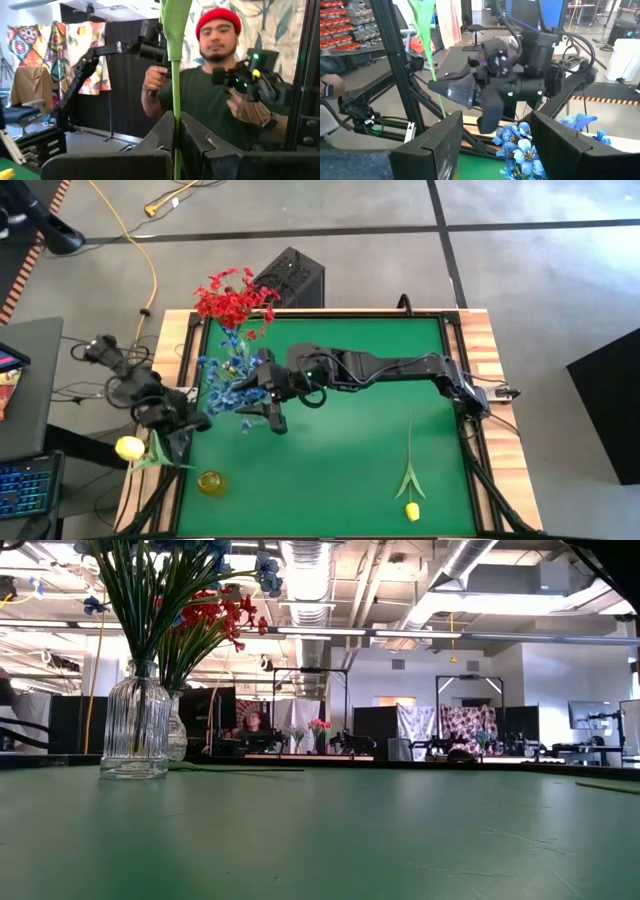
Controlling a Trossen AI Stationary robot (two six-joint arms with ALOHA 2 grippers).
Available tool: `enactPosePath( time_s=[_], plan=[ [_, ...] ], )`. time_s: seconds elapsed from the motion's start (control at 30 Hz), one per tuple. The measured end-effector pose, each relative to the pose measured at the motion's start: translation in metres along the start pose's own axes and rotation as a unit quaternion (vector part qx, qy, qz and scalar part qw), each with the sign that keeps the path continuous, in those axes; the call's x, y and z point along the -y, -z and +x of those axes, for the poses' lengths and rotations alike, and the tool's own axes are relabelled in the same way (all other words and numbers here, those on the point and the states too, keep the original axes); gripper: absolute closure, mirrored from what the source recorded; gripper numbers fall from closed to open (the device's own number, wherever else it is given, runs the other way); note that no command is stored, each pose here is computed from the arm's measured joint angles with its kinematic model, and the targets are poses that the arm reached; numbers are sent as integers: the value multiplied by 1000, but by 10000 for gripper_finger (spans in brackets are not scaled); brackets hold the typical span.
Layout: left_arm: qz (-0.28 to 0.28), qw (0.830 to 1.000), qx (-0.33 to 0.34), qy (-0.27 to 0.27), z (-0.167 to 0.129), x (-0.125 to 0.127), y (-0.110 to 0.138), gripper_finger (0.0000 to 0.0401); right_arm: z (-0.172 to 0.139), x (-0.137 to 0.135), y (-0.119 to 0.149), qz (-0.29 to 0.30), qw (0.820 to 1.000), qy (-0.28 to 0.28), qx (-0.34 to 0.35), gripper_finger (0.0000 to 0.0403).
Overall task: Sort flowers into vase by color
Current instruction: Put the top right yellow flower into the yellow vase
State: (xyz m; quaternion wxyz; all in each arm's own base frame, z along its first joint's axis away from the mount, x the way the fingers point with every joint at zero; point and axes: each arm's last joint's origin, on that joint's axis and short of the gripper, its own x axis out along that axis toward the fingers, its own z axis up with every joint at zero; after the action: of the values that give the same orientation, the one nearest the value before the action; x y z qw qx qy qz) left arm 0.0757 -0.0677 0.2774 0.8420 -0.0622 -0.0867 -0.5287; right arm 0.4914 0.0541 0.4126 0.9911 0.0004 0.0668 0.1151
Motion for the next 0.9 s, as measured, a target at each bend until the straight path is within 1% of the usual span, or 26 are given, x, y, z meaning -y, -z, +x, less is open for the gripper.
enactPosePath(
  time_s=[0.1, 0.2, 0.37, 0.7, 0.9],
  plan=[
    [1, 1000, -18, 4, 10, 2, 6, 401, 0, 0, 1, 0, 1000, 0, -4, 145],
    [-1, 999, -38, -3, 21, 5, 14, 401, 0, 0, 1, 1, 1000, 0, -7, 145],
    [19, 999, -48, -9, 37, 11, 21, 401, 0, 0, 2, 1, 1000, 0, -10, 145],
    [30, 996, -71, -46, 49, 20, 30, 401, 0, -2, 2, 1, 1000, -2, -9, 145],
    [36, 993, -97, -56, 53, 23, 37, 401, 1, -7, 2, 2, 1000, -7, -9, 145]
  ],
)
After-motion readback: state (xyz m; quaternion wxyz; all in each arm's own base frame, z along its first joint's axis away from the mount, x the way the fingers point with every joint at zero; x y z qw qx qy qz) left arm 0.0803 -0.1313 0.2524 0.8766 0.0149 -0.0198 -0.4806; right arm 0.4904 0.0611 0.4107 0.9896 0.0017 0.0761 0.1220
